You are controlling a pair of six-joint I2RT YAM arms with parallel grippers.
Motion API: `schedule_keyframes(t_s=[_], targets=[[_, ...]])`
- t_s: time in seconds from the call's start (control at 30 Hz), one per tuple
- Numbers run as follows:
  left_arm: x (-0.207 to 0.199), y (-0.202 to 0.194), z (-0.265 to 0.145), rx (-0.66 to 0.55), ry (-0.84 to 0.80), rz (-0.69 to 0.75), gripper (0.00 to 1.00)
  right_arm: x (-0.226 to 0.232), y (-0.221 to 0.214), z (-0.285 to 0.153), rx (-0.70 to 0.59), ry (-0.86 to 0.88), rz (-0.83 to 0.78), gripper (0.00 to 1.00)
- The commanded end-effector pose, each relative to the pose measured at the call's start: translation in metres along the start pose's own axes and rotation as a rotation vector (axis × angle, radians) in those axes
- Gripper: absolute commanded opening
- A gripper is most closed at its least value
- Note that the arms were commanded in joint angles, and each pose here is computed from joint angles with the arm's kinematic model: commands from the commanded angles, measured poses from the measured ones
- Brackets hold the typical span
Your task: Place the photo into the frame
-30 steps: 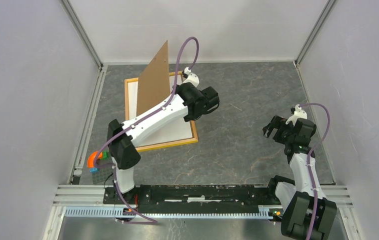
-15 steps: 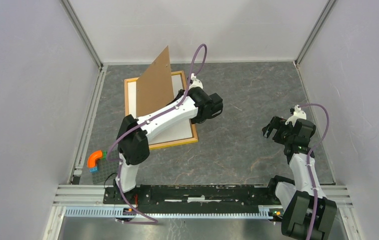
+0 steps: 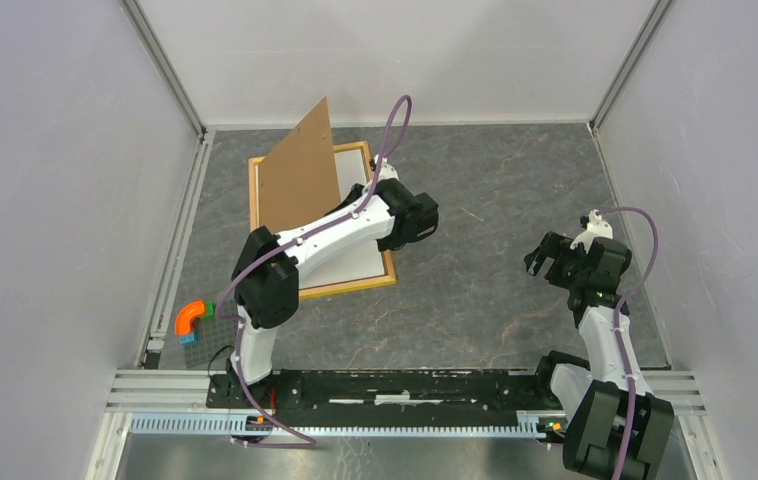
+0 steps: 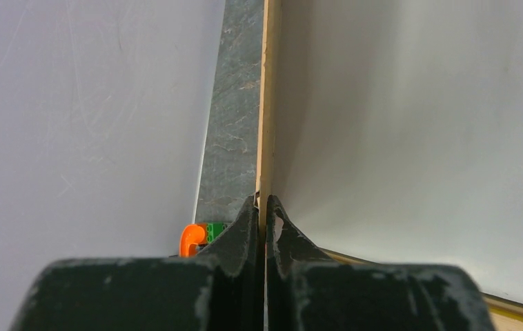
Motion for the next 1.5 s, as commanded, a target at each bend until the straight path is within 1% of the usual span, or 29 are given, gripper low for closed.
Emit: schedule_keyframes(t_s=[0.0,0.23,0.43,0.53,0.73,0.8,1.1,1.2,1.27,1.47], targets=[[0.020,0.002,0.006,-0.058,0.093,0.010,0.02,0.002,0.003,0.002,-0.029,0.021,-0.021,0.95],[0.021,-0.004,0.011,-0.051,0.110,0.015,0.02,0.002,0.003,0.002,-0.030,0.021,-0.021,0.95],[0.011,-0.007,0.015,-0.042,0.112,0.029,0.02,0.003,0.002,0.002,-0.029,0.021,-0.019,0.95],[0.003,-0.012,0.017,-0.027,0.097,0.038,0.11,0.003,0.003,0.002,-0.031,0.021,-0.020,0.95],[-0.015,-0.017,0.019,0.005,0.001,0.017,0.21,0.003,0.001,0.002,-0.028,0.023,-0.019,0.95],[-0.019,-0.017,0.018,0.012,-0.034,0.009,0.28,0.003,0.001,0.002,-0.030,0.023,-0.020,0.95],[-0.044,-0.023,0.017,0.061,-0.162,-0.005,0.55,0.003,0.002,0.001,-0.033,0.022,-0.022,0.95],[-0.051,-0.027,0.017,0.076,-0.186,-0.001,0.58,0.003,0.002,0.001,-0.034,0.022,-0.023,0.95],[-0.057,-0.031,0.019,0.091,-0.210,-0.001,0.62,0.003,0.002,0.001,-0.033,0.022,-0.023,0.95],[-0.071,-0.039,0.023,0.119,-0.246,0.001,0.65,0.003,0.002,0.001,-0.034,0.021,-0.023,0.95]])
Point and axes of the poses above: each gripper's point midway between its finger pads, its own z axis out along the fingers, its own x axis along the line the jaws close on, y = z × x, the point moved 5 cm from there along -z, back along the fingers, and after that the axes turned 3 degrees about -z, right-handed, at the moved point
